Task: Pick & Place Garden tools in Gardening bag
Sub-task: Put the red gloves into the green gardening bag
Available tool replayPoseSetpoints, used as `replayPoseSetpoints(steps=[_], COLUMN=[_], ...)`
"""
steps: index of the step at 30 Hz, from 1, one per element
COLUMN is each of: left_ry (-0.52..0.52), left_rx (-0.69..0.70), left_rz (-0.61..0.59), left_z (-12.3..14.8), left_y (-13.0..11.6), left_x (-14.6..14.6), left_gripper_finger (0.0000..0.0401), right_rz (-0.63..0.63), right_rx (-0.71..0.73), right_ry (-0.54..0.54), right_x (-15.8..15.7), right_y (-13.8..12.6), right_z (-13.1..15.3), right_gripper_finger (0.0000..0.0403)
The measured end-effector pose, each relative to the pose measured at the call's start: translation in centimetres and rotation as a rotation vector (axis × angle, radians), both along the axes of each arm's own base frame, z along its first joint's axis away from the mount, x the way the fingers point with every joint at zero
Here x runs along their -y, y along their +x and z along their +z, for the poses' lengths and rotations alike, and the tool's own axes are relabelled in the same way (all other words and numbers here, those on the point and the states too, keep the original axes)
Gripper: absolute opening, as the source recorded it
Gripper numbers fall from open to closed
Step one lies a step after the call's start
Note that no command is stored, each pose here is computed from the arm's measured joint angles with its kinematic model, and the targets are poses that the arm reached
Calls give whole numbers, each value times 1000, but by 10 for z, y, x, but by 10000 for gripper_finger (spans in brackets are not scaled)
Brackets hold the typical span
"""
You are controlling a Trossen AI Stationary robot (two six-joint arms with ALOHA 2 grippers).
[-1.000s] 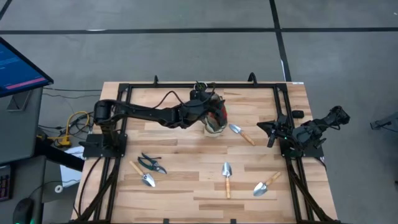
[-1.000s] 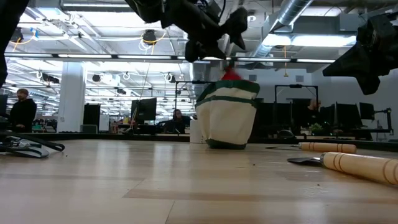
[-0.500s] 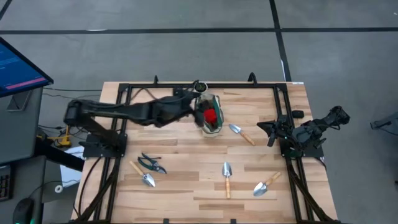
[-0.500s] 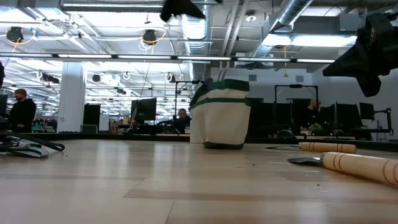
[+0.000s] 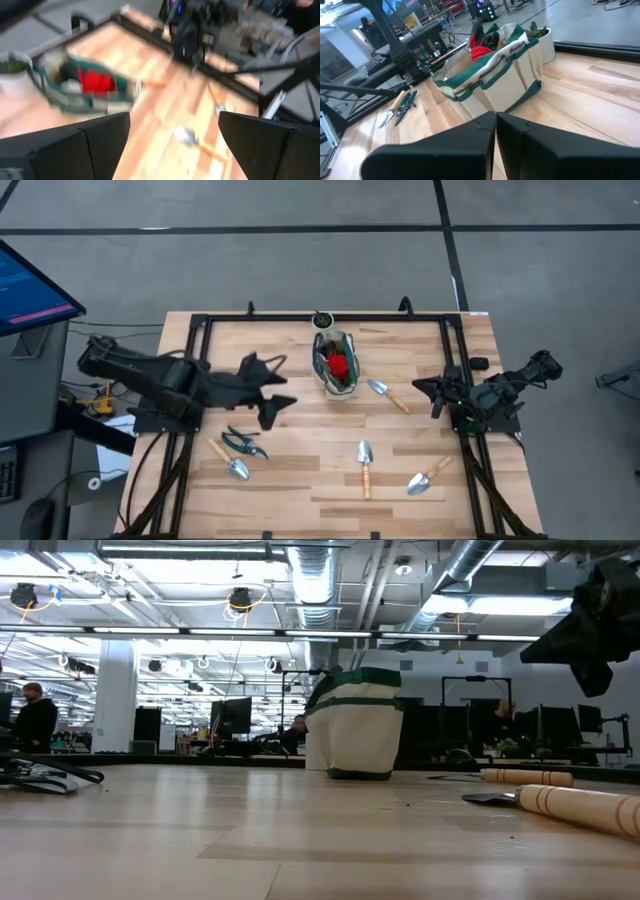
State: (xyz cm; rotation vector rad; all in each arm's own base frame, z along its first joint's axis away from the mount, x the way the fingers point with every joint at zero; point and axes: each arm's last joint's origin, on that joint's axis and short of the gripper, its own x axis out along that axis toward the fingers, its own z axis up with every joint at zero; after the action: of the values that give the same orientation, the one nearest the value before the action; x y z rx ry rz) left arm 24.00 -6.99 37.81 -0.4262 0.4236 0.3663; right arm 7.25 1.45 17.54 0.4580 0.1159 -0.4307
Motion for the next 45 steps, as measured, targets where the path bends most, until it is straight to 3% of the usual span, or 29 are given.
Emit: replayPoseSetpoints(steps=[9,20,31,45], left_ry=[-65,-49,8,23], left_rx=[-37,36,51,43], left_rz=[-6,-30,-65,-90], left_z=[-5,14,21,21], left_y=[-6,-30,-40,-39], left_x=[11,1,-3,-3], left_gripper_finger=[296,296,296,296], right_rz=[65,-2,9,-45], right_rx=[60,23,-148,-265], right_ry=[26,-35,-164,-180], right_x=[-4,-7,-18,-2], right_y=[5,29,81,157], right_z=[8,45,93,125], right_gripper_finger=[68,72,72,72])
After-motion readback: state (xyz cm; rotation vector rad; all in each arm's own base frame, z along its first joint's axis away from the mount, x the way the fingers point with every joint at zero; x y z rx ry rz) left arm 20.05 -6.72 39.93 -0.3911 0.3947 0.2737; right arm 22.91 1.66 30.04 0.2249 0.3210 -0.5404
